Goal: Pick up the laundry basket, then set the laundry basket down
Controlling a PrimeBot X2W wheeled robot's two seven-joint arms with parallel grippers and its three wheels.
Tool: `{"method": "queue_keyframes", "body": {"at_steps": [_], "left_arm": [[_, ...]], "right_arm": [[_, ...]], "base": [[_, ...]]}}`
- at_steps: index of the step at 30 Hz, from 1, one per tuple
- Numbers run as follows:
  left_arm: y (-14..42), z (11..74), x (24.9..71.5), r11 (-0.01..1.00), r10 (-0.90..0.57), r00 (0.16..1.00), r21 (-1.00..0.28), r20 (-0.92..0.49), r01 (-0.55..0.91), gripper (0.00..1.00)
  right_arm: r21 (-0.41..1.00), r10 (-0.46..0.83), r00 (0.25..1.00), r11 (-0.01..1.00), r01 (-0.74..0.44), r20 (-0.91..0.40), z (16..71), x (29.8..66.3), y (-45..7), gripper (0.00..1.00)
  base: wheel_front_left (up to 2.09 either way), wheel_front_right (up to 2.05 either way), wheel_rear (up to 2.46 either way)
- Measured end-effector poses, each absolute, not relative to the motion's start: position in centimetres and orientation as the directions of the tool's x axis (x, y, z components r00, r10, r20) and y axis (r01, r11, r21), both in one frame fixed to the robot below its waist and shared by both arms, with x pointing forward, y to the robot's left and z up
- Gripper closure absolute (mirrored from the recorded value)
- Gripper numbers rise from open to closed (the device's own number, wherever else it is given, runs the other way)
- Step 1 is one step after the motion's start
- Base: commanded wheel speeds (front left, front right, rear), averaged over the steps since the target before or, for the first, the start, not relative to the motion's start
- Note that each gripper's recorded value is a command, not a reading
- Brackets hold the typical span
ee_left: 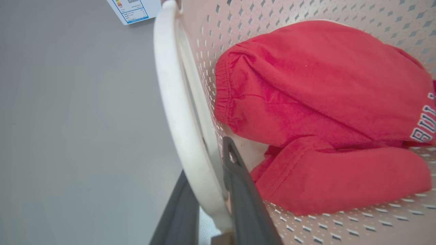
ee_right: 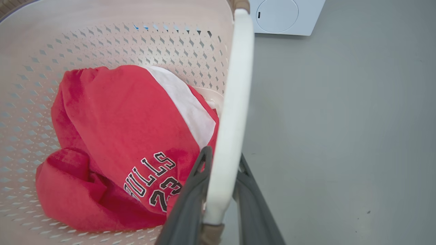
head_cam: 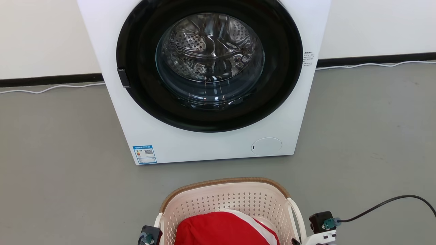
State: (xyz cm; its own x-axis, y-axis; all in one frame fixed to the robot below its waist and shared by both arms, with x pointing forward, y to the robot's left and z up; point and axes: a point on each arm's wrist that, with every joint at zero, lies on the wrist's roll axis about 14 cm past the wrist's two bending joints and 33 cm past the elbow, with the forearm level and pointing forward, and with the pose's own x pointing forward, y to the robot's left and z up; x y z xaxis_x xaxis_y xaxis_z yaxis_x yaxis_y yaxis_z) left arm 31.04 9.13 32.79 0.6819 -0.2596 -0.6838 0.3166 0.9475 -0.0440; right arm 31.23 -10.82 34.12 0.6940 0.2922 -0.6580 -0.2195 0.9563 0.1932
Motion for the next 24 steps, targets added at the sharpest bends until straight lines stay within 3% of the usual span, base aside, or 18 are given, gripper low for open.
{"method": "queue_keyframes", "body": {"at_steps": [24], "left_arm": [[8.2,31.7,30.0,0.94,-0.273,0.641,-0.057,-0.717,0.337,1.0]], "right_arm": [[0.196,0.283,0.671,0.959,-0.204,-0.685,33.2,30.3,-11.4,1.0]], "base": [[0.0,0.0,0.0]]}}
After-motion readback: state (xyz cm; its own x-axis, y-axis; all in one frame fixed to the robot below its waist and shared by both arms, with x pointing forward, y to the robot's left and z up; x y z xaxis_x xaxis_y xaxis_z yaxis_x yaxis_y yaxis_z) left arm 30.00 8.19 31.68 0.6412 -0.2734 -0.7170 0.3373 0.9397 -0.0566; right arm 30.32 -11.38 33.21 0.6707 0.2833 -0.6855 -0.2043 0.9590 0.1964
